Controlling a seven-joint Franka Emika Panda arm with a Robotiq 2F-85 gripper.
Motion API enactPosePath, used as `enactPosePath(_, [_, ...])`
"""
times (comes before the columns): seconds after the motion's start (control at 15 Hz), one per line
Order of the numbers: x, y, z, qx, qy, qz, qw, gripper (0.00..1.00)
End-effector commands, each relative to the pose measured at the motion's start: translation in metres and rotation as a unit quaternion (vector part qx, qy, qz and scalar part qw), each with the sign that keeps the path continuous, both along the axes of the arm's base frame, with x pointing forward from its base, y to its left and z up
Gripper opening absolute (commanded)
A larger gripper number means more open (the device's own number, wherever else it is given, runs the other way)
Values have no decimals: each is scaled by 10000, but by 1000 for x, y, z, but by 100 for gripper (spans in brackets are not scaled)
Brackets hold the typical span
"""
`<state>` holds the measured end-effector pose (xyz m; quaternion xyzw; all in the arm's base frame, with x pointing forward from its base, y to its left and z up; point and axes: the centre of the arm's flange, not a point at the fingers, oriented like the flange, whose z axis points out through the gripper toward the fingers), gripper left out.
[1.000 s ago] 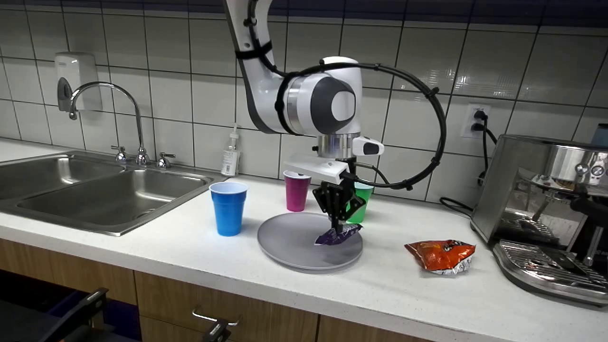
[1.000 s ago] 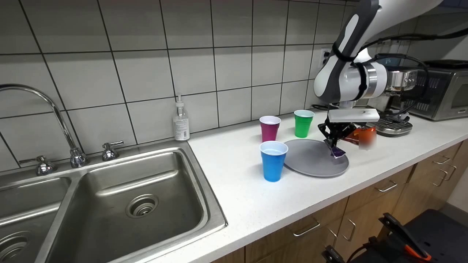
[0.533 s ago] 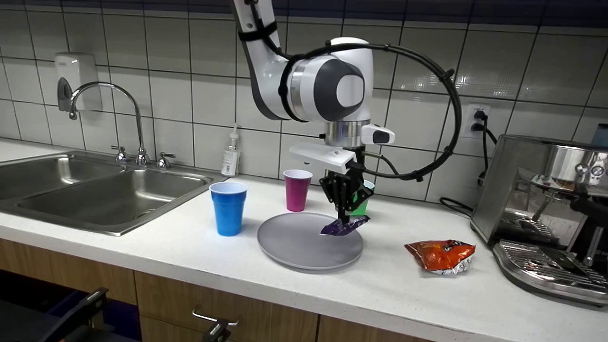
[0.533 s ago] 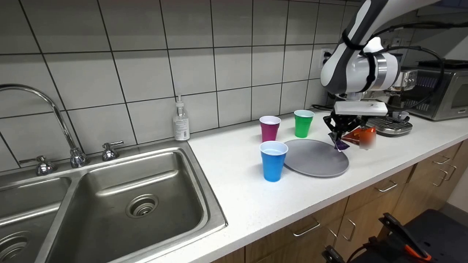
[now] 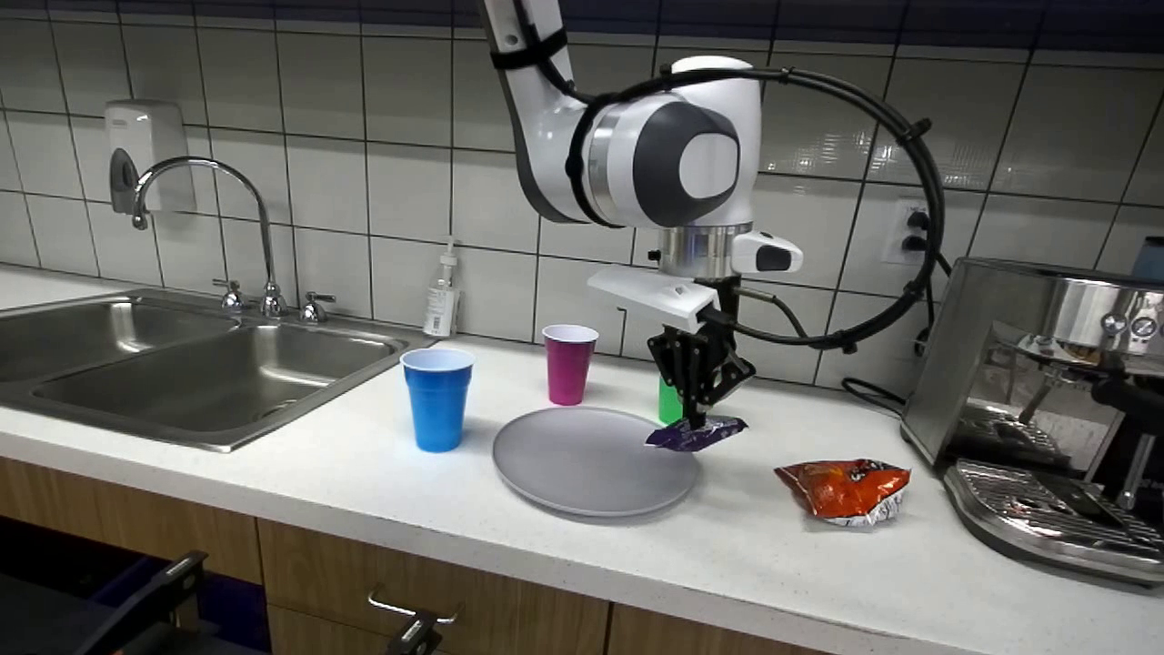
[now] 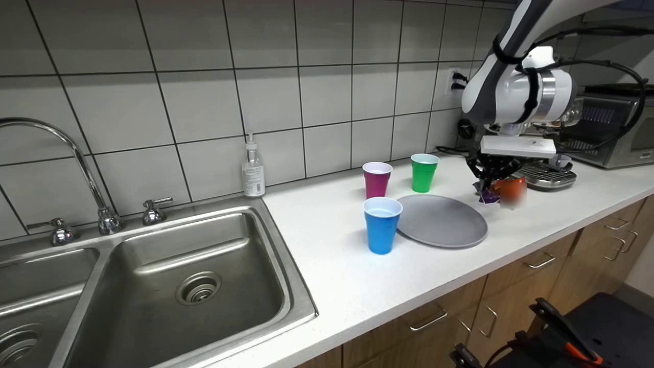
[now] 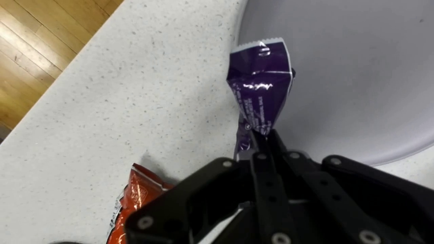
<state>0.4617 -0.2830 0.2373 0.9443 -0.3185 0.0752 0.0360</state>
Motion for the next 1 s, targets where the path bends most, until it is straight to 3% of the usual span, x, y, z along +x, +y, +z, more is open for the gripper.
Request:
enactPosePath(0.0, [5, -28, 11, 17, -39, -180, 9998, 1])
enactPosePath(0.53, [11, -70, 18, -138, -108, -553, 9983, 1])
enactPosePath(0.93, [19, -72, 22, -156, -161, -529, 9984, 1])
